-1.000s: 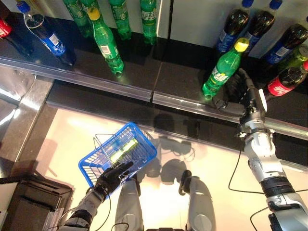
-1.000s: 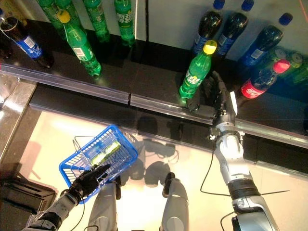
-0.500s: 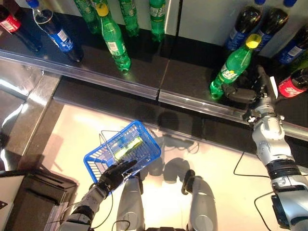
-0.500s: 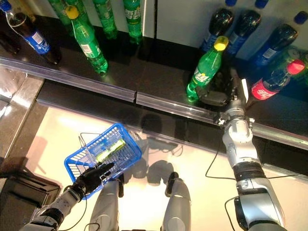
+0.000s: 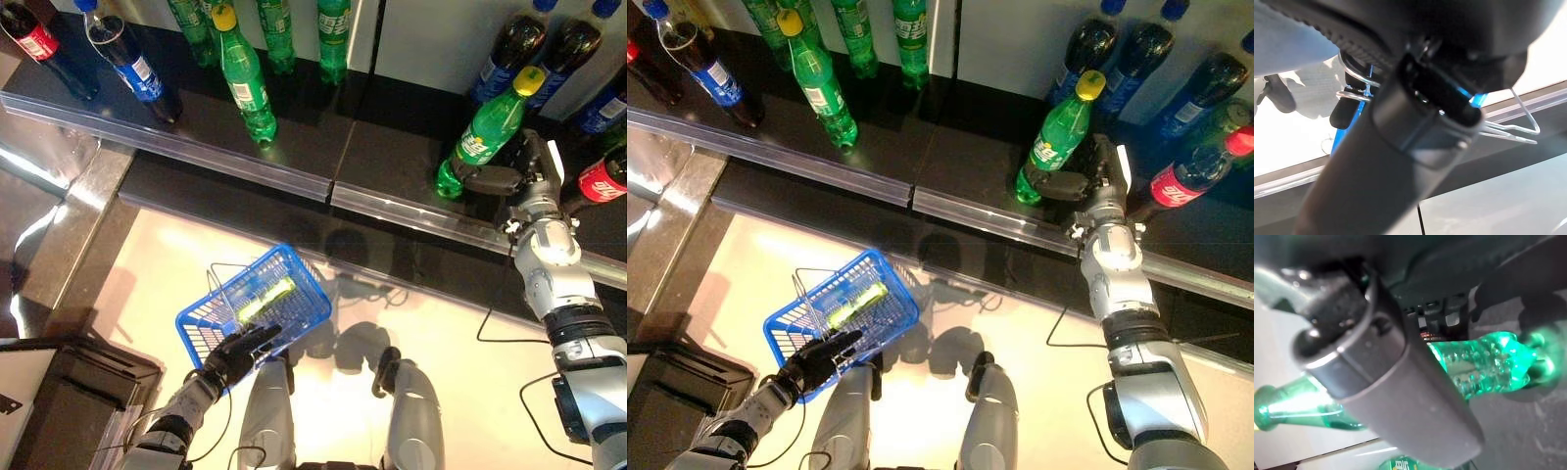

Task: Pick up the drink and place into the basket.

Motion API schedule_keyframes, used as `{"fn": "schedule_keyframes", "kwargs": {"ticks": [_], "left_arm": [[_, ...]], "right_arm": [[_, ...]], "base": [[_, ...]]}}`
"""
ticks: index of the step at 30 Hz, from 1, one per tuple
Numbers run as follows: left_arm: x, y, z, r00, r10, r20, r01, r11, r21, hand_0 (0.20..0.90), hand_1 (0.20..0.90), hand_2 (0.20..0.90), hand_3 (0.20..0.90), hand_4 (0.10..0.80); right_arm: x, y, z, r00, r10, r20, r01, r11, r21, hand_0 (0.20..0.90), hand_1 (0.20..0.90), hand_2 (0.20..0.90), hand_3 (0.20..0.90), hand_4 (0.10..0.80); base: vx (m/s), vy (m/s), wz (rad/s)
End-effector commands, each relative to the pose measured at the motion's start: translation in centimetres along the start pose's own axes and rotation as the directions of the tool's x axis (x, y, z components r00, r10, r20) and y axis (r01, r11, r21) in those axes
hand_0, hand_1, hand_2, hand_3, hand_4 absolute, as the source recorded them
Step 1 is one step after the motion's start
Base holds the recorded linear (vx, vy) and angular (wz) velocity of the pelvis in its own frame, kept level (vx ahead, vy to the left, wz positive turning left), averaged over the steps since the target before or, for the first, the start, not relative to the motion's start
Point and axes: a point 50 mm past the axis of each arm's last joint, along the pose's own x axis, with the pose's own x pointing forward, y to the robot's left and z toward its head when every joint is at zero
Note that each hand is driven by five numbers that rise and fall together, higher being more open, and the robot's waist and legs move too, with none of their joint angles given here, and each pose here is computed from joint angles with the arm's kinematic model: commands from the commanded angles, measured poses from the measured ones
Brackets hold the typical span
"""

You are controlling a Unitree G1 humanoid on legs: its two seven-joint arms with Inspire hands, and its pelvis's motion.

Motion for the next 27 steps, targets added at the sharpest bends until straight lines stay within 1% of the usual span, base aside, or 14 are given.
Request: {"fn": "schedule_keyframes", "kwargs": {"ticks": [1, 9, 10, 11, 18, 27], "left_arm": [[-1.5, 1.0, -3.4, 0.988, -0.074, -0.135, 0.081, 0.995, 0.050, 0.300, 0.300, 0.300, 0.200, 0.100], [-1.2, 0.6, -3.4, 0.986, -0.083, -0.143, 0.092, 0.994, 0.056, 0.300, 0.300, 0.300, 0.200, 0.100], [-1.2, 0.6, -3.4, 0.986, -0.084, -0.144, 0.094, 0.994, 0.057, 0.300, 0.300, 0.300, 0.200, 0.100], [-1.2, 0.6, -3.5, 0.986, -0.084, -0.146, 0.094, 0.994, 0.059, 0.300, 0.300, 0.300, 0.200, 0.100], [-1.0, 0.3, -3.5, 0.983, -0.094, -0.156, 0.106, 0.992, 0.065, 0.300, 0.300, 0.300, 0.200, 0.100], [-0.8, 0.0, -3.5, 0.983, -0.098, -0.152, 0.109, 0.992, 0.068, 0.300, 0.300, 0.300, 0.200, 0.100]], "right_arm": [[1.9, -0.9, 6.5, 0.976, 0.024, 0.215, -0.019, 0.999, -0.025, 0.900, 0.900, 0.900, 0.900, 0.800], [2.4, 0.0, 6.9, 0.975, 0.074, 0.210, -0.081, 0.996, 0.026, 0.900, 0.900, 0.900, 0.900, 0.800], [2.5, 0.2, 7.1, 0.974, 0.079, 0.212, -0.088, 0.996, 0.034, 0.799, 0.799, 0.799, 0.782, 0.682], [2.5, 0.4, 7.1, 0.972, 0.095, 0.217, -0.108, 0.993, 0.050, 0.300, 0.300, 0.300, 0.200, 0.100], [2.7, 1.2, 7.1, 0.969, 0.110, 0.220, -0.127, 0.990, 0.064, 0.300, 0.300, 0.300, 0.200, 0.100], [2.5, 1.4, 7.1, 0.967, 0.101, 0.234, -0.121, 0.990, 0.073, 0.300, 0.300, 0.300, 0.200, 0.100]], "base": [[0.000, 0.000, 0.00], [-0.004, 0.004, 0.02], [0.000, 0.000, 0.00], [0.000, 0.000, 0.00], [-0.003, 0.002, 0.00], [-0.007, 0.003, 0.02]]}}
